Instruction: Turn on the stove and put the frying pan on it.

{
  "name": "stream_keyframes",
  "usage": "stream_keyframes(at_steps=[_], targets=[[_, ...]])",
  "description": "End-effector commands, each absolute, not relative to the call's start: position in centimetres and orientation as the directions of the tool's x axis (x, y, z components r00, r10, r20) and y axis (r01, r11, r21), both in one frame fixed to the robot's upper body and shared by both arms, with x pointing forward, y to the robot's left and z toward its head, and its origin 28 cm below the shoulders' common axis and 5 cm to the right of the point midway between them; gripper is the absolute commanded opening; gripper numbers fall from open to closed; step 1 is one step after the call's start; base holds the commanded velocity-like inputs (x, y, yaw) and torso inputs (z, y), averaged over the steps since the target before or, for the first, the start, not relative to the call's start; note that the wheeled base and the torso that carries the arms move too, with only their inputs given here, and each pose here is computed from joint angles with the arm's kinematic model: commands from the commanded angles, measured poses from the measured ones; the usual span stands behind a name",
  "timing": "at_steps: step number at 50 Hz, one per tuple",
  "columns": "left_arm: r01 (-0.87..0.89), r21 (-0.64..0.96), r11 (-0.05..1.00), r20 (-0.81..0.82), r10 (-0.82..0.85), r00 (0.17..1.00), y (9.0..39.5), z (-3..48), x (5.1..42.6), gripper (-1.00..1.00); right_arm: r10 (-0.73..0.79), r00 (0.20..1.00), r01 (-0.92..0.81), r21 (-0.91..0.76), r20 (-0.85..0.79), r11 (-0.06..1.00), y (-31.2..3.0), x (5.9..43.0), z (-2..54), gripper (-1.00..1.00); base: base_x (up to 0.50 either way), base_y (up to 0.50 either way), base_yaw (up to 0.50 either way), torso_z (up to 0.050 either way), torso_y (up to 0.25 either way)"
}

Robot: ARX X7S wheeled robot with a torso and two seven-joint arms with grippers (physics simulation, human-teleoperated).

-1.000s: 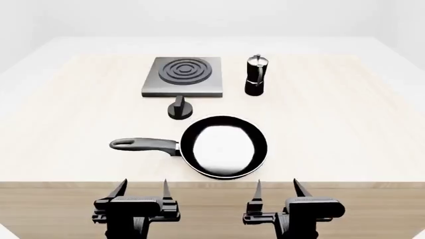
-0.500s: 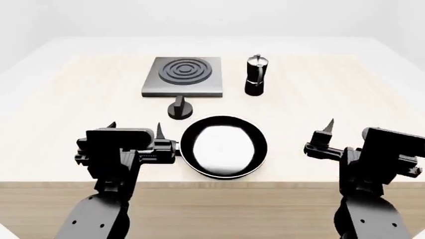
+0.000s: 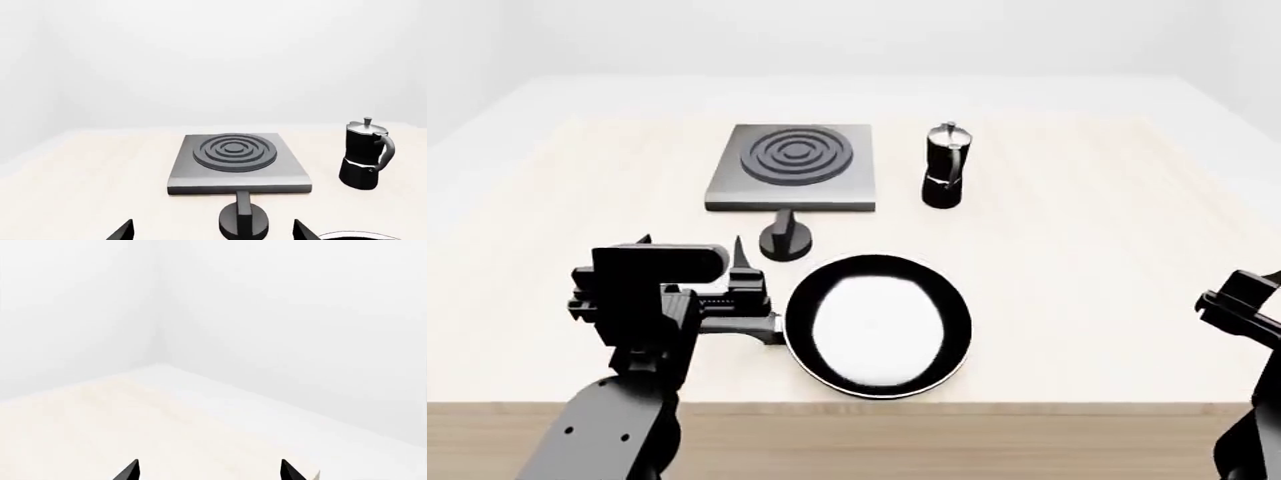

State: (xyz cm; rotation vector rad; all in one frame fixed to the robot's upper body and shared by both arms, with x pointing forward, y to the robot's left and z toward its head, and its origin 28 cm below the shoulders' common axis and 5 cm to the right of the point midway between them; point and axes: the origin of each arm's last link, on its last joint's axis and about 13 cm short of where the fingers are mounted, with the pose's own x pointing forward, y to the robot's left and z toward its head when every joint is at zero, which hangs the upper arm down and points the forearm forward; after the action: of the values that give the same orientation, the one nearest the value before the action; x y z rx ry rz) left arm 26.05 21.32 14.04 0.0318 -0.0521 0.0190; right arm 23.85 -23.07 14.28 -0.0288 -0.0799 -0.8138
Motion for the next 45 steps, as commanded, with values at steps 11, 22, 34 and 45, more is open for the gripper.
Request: stream_keyframes(at_steps=[11, 22, 34, 45], targets=[[-0.035, 0.047, 0.998, 0.052, 0.033, 0.998, 21.5, 13.7, 26.1, 1.00, -0.735, 0.675, 0.736, 0.009, 0.061, 0.677, -23.6, 23.9, 13.6, 1.00, 0.50, 0.00, 0.00, 0.000, 0.000], [-0.039, 0.049, 0.998, 0.050, 0.037, 0.998, 21.5, 13.6, 26.2, 1.00, -0.734, 0.677, 0.735, 0.008, 0.052, 0.678, -23.6, 23.9, 13.2, 1.00, 0.50, 0.00, 0.00, 0.000, 0.000], [-0.044, 0.053, 0.998, 0.050, 0.041, 0.998, 21.5, 13.4, 26.2, 1.00, -0.728, 0.684, 0.728, 0.003, 0.045, 0.685, -23.5, 24.1, 12.9, 1.00, 0.50, 0.00, 0.00, 0.000, 0.001], [-0.043, 0.052, 0.998, 0.049, 0.040, 0.998, 21.5, 13.5, 26.2, 1.00, -0.711, 0.701, 0.711, 0.020, 0.060, 0.703, -23.5, 24.1, 13.2, 1.00, 0.45, 0.00, 0.00, 0.000, 0.001]])
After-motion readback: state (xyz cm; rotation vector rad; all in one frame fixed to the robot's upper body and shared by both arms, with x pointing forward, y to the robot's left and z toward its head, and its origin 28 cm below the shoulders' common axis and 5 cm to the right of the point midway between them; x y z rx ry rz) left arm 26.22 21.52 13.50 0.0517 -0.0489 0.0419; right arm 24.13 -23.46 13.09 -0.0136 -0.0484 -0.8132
